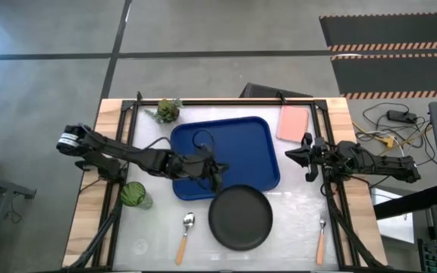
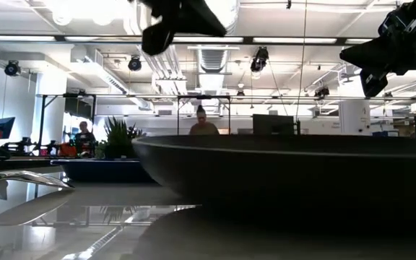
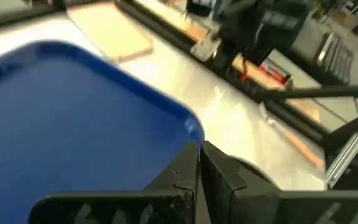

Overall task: Pick and place plate/cup/fork/spoon on tray
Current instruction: Put the plate on the blue tray

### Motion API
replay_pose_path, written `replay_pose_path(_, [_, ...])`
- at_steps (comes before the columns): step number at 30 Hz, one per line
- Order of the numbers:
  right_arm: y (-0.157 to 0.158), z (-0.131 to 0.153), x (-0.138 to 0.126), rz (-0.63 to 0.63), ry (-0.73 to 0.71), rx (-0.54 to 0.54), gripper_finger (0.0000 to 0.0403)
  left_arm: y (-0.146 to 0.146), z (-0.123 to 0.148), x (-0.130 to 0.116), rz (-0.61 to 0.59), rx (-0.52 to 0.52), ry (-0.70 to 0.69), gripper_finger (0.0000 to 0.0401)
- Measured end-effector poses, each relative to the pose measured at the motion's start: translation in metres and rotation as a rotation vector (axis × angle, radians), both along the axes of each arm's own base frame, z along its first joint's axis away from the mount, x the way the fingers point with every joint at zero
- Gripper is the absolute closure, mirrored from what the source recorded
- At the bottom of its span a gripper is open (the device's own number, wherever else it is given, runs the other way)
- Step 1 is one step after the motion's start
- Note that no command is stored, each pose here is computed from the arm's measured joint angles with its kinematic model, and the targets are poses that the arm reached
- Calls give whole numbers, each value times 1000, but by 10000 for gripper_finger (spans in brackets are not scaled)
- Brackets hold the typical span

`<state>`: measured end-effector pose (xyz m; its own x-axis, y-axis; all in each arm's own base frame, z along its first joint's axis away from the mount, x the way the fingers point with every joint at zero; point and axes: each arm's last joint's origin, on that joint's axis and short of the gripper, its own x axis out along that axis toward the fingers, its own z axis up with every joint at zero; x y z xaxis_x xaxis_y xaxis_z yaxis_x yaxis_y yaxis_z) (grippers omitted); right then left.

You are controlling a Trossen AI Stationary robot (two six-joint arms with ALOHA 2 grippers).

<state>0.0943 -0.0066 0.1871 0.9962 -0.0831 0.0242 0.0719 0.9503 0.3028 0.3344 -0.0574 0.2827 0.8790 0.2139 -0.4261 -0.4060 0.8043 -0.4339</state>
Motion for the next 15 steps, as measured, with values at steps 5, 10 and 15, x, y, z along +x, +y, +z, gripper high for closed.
replay_pose_path(5, [0,0,0,0,0,0,394,-5,-37,4,-74,-140,118,401])
replay_pose_path(10, [0,0,0,0,0,0,394,-21,-62,12,-192,-189,207,391])
replay_pose_path(15, [0,0,0,0,0,0,394,-32,-72,15,-269,-336,265,346])
